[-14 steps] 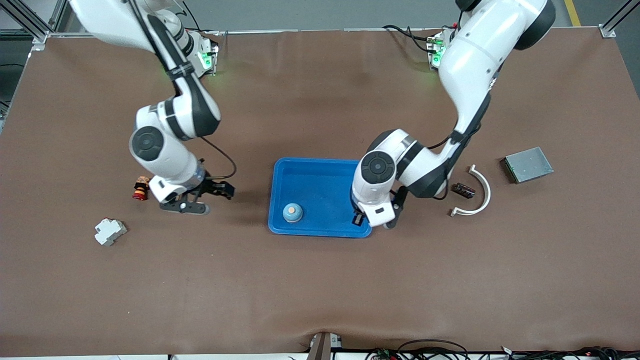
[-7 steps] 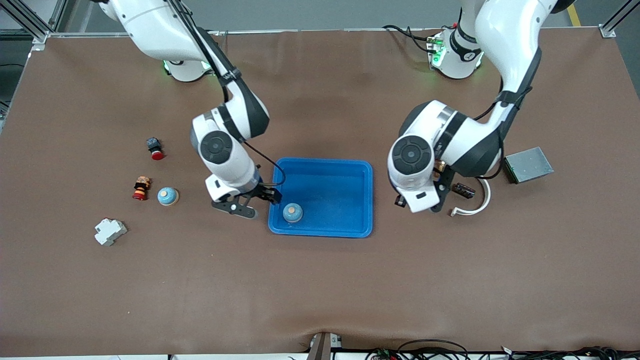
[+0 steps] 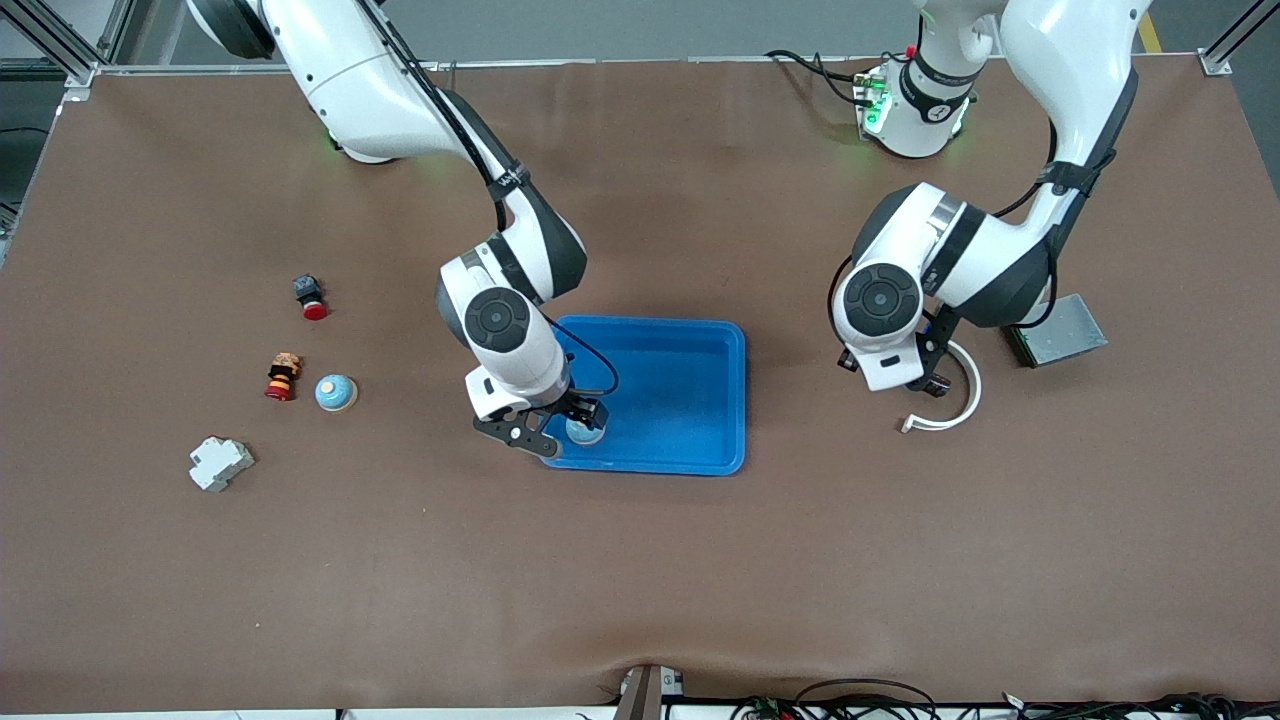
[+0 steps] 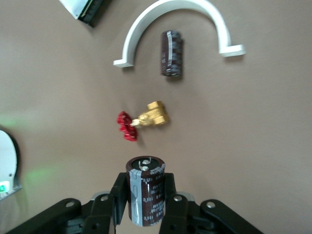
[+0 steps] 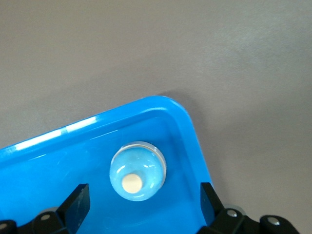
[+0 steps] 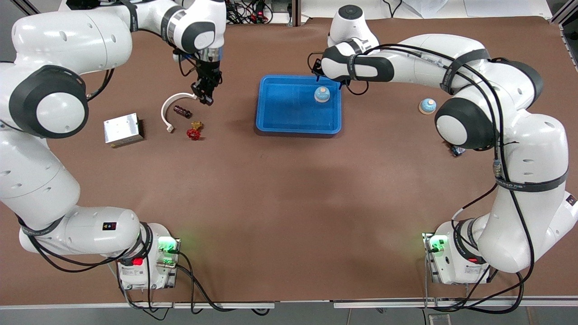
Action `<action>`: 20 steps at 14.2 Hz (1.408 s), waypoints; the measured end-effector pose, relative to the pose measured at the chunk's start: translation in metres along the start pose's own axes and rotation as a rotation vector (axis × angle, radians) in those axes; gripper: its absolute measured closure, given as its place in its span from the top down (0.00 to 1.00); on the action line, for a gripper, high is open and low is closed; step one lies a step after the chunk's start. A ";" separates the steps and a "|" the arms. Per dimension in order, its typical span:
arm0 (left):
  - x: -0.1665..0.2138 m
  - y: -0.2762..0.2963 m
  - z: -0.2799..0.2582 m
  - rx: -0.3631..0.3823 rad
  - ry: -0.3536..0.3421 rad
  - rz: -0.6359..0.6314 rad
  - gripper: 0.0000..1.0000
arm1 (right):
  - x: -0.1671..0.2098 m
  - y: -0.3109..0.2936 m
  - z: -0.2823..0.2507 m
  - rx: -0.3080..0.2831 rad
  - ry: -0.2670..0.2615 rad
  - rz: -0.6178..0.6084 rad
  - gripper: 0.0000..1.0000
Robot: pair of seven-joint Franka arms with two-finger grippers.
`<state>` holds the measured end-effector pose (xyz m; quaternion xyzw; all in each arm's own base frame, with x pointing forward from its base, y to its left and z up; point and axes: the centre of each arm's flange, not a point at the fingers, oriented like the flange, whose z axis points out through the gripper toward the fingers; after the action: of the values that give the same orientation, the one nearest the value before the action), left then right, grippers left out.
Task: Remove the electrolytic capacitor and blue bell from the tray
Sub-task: 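Lift the capacitor with the left gripper while the right gripper grasps the second bell, then place the capacitor inside the bracket arc while the right gripper lifts the bell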
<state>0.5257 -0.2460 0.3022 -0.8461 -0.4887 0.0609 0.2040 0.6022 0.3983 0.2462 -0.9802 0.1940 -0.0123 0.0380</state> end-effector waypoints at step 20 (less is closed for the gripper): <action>-0.034 -0.004 0.072 -0.026 -0.083 0.032 0.34 | -0.014 -0.024 0.057 -0.059 0.039 0.049 1.00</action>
<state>0.4833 -0.2528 0.2344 -0.8531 -0.4840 0.0927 0.1715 0.6007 0.4296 0.1909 -0.9754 0.2190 -0.0250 0.0054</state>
